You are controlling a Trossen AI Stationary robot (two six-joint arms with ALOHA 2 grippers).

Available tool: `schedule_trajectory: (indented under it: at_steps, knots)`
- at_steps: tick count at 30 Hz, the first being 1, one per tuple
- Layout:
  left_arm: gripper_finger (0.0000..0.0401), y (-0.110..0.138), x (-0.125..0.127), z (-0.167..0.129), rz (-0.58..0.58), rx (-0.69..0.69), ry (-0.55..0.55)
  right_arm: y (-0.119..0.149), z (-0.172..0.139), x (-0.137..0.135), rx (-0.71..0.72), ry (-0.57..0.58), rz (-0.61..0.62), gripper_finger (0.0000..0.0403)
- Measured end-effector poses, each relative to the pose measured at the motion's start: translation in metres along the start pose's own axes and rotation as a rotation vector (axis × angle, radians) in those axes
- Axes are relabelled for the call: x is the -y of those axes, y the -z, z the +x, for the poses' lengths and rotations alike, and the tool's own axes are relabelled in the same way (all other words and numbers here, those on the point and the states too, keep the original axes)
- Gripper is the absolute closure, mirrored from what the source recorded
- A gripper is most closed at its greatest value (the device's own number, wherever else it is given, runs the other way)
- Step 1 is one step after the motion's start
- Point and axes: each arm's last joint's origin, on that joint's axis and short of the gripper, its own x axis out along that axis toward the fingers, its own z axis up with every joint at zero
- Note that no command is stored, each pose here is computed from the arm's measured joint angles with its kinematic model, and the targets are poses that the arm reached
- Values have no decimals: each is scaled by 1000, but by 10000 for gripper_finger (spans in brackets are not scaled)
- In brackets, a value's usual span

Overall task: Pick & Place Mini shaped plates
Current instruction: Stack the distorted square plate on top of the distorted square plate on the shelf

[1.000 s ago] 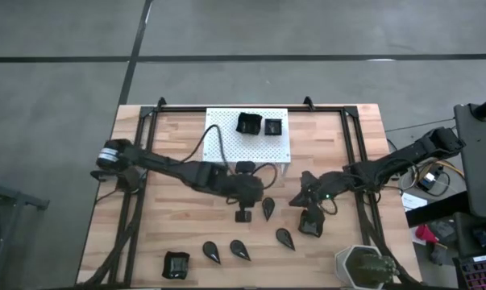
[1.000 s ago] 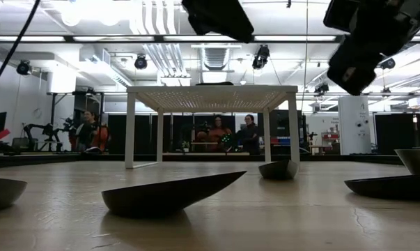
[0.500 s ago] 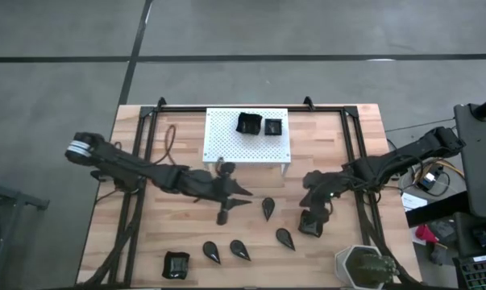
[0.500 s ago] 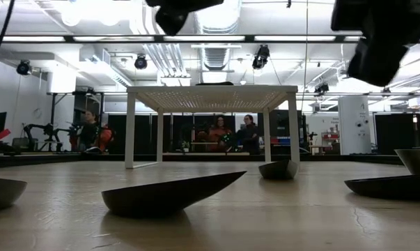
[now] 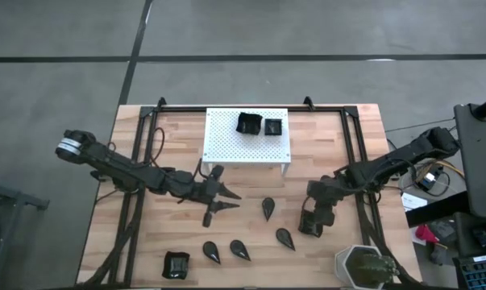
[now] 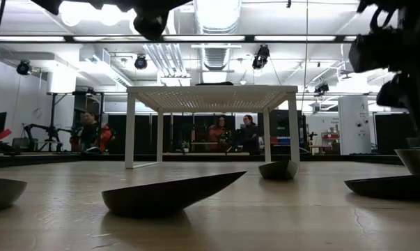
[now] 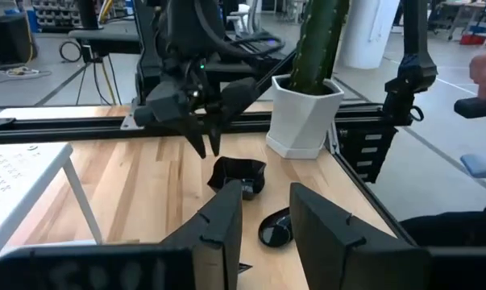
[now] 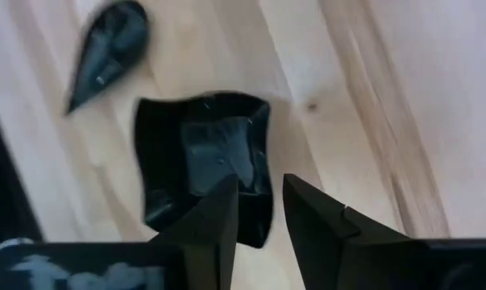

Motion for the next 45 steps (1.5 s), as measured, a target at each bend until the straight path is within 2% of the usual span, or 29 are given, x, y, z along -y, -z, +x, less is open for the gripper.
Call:
schedule_trajectory:
  at_steps: [15,27,38,45]
  knots:
    - [302,1,0,0,0,-2,-1,-5,29,1,-97,75,-32,321]
    - [302,1,0,0,0,-3,-1,-9,31,-5,-61,17,-44,328]
    - [302,2,0,0,0,-5,-1,-10,46,-4,-119,57,-36,324]
    - [302,2,0,0,1,-7,-1,-10,44,-4,-112,51,-35,348]
